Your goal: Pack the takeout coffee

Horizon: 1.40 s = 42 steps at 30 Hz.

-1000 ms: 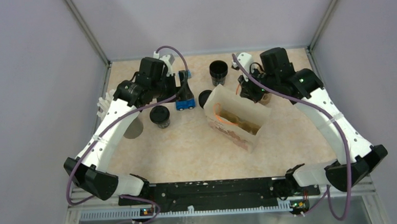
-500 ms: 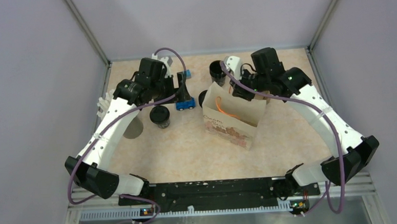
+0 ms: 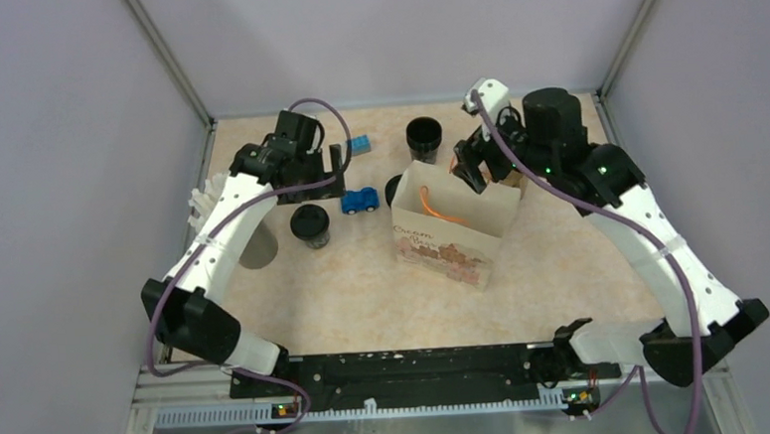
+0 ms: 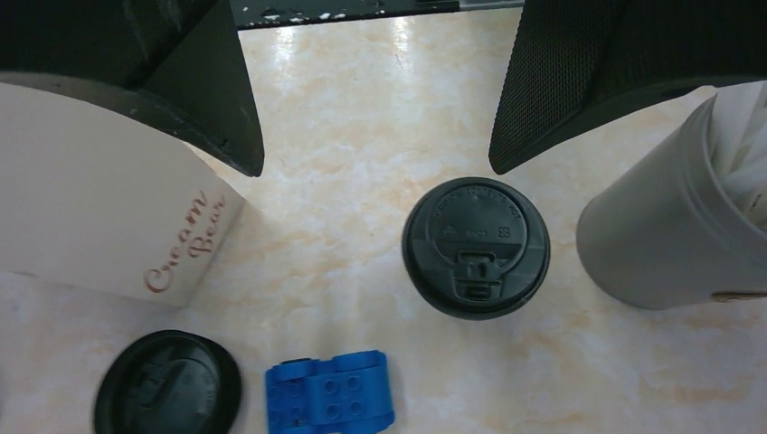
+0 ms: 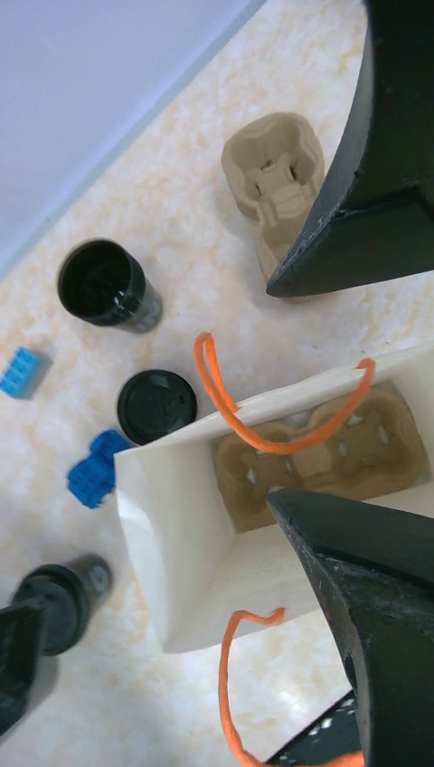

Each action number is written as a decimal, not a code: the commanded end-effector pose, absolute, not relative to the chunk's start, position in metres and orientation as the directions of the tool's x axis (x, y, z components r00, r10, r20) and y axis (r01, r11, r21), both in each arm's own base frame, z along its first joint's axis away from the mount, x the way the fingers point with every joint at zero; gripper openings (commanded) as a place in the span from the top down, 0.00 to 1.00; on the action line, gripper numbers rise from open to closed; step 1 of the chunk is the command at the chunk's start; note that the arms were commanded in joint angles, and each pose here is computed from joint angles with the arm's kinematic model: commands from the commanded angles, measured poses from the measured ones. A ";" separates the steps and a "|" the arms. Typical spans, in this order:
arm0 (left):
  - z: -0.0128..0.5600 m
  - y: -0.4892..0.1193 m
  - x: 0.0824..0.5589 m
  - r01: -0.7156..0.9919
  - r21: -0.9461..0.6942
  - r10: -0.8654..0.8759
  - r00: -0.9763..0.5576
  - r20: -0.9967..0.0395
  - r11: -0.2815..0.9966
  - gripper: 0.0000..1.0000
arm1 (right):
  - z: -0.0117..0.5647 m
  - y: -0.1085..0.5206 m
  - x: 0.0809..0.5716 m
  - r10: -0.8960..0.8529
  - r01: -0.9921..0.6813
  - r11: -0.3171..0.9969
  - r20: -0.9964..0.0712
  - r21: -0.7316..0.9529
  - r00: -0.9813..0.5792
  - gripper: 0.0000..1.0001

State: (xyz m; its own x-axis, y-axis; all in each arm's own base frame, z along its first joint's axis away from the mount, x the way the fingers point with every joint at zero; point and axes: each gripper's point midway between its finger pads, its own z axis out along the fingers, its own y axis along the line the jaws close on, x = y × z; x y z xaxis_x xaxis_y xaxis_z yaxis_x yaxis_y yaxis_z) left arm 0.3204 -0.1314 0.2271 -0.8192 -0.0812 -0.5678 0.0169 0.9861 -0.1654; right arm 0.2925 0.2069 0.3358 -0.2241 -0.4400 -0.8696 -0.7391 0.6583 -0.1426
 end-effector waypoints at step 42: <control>0.142 -0.121 0.291 0.095 -0.135 0.059 -0.966 -0.253 0.986 0.31 | 0.428 0.167 0.265 -0.232 -0.585 0.793 -0.972 -0.167 -0.037 0.23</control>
State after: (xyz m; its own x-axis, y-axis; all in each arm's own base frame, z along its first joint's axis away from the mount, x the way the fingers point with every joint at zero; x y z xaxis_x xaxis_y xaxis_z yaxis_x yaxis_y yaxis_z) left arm 0.3191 -0.0992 0.1176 -0.9589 0.0798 -0.2723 0.0852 0.9963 -0.0081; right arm 0.2666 0.1625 0.4042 -0.1126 -0.2717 -0.9558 -0.5773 0.8008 -0.1596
